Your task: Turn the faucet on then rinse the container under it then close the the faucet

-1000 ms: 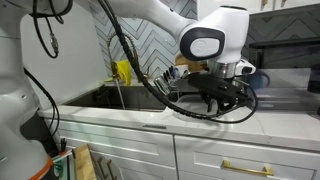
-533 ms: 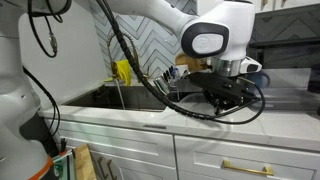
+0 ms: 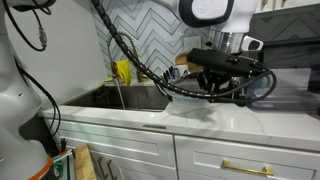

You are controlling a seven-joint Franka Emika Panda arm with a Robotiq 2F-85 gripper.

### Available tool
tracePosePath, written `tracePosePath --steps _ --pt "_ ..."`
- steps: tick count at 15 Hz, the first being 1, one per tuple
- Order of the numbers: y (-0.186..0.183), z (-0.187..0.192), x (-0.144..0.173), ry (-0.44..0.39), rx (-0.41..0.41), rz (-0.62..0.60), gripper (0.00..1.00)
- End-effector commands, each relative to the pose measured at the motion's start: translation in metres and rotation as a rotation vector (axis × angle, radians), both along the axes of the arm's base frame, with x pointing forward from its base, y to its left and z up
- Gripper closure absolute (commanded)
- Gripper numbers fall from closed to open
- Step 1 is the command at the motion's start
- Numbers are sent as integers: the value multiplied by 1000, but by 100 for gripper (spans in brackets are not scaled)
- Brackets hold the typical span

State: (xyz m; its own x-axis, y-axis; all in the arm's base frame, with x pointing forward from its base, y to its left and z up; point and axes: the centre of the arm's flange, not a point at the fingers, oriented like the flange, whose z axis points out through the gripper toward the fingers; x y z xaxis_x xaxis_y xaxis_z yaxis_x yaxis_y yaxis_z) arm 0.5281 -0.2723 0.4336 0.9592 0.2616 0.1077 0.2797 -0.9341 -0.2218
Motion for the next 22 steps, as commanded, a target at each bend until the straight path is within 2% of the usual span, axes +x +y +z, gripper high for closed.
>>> tracePosePath --steps 1,7,11,19,20,21,22 --pt "27 49 -28 60 15 105 99" --pt "96 110 -57 115 33 206 99" --pt "161 125 -59 117 7 236 99" --pt "293 103 -53 131 -15 267 99" --pt "306 101 -52 147 13 283 99" --pt "288 109 -44 147 -9 294 95" --pt "299 106 -45 154 -5 301 95"
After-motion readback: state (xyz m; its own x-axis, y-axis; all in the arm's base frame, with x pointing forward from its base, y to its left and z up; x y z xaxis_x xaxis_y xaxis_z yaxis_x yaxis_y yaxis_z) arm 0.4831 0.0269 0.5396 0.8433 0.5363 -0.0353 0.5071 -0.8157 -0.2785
